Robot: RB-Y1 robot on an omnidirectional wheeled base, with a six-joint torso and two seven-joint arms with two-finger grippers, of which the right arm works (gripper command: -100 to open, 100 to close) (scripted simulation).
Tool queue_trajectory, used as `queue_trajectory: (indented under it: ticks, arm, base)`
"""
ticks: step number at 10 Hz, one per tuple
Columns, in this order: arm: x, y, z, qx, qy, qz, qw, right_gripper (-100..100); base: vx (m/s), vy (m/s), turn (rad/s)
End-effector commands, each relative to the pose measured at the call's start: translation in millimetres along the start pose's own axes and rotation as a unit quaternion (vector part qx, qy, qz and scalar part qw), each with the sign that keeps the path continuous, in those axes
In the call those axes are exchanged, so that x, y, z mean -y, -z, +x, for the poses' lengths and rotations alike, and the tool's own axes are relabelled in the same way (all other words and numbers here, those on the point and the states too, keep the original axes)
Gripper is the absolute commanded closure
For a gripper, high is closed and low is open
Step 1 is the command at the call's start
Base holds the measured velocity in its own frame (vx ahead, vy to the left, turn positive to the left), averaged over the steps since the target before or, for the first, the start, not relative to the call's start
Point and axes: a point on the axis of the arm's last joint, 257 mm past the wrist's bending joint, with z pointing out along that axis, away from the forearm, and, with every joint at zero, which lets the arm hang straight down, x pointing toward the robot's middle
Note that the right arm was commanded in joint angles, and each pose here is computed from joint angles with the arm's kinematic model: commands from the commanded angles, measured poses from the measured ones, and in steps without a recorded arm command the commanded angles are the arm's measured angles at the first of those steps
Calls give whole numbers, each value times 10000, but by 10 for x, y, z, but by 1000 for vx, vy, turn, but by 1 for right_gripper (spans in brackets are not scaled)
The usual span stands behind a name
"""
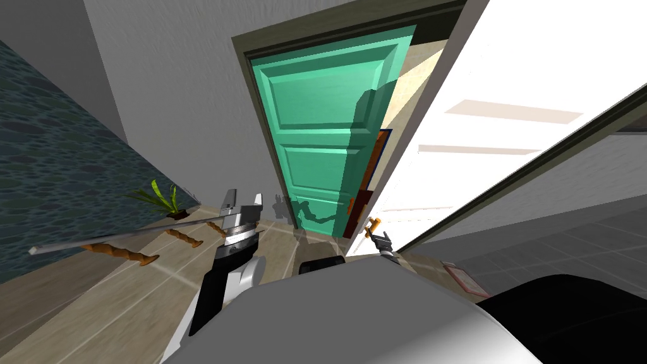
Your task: Pull the door open
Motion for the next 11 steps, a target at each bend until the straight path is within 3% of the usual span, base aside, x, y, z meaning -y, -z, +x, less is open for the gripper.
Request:
queue_trajectory:
  ticks: [1, 11]
  arm:
    - [-271, 70, -54, 165, 155, -207, 9995, 100]
    - [-311, 91, -72, 191, 175, -234, 9994, 100]
  base:
    - [-10, -11, 10]
    - [-11, 1, -4]
